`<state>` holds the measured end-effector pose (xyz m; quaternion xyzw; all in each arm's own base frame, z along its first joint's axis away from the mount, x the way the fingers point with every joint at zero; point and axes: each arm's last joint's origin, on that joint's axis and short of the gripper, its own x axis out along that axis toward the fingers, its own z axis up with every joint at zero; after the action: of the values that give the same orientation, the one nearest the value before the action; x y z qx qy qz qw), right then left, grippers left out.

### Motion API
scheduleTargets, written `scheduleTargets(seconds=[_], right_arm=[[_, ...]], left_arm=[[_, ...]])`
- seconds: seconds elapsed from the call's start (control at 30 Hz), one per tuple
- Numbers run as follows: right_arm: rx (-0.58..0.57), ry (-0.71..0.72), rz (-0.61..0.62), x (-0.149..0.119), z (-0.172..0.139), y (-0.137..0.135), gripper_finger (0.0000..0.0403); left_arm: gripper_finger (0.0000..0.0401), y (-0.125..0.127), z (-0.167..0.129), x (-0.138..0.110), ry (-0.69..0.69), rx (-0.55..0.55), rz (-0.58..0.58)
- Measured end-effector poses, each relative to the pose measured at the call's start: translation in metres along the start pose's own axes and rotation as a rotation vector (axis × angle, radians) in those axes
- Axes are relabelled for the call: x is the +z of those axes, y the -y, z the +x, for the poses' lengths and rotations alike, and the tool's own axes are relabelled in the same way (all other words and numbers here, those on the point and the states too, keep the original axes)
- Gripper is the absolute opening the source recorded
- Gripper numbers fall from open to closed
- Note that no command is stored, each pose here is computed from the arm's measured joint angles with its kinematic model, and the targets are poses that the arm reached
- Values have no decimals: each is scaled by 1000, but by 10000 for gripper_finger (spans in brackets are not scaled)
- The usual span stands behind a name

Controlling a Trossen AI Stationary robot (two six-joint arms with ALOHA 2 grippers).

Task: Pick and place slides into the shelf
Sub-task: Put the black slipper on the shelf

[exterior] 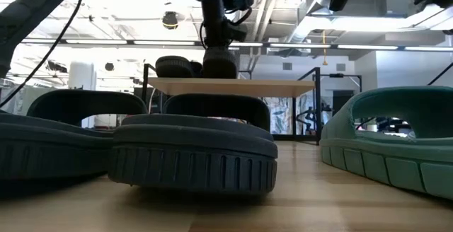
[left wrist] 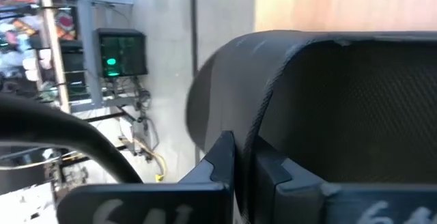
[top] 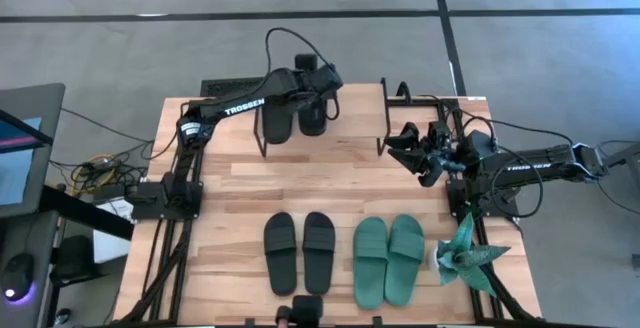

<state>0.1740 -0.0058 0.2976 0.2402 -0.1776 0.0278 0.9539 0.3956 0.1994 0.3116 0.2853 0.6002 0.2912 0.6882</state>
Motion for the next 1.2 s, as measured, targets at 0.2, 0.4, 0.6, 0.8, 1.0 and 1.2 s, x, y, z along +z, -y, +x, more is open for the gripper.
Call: scheduleTargets(seconds=[0.2, 0.4, 0.6, 0.8, 1.0, 1.2], right_arm=[[0, 0, 0, 0, 0, 0, 201], [0, 0, 0, 0, 0, 0, 201], [0, 0, 6, 0, 0, 0, 201], [0, 0, 9, 0, 0, 0, 201], [0, 0, 9, 0, 0, 0, 201], [1, 0, 9, 0, 0, 0, 201]], left_arm=[[11, 1, 1, -6, -16, -57, -19], [15, 4, -2, -7, -34, -75, 14], [16, 8, -5, -5, -35, -76, 30], [17, 12, -9, -5, -77, -36, 65], [17, 17, -12, -6, -95, -47, 98], [18, 20, -15, -4, -85, -52, 105]])
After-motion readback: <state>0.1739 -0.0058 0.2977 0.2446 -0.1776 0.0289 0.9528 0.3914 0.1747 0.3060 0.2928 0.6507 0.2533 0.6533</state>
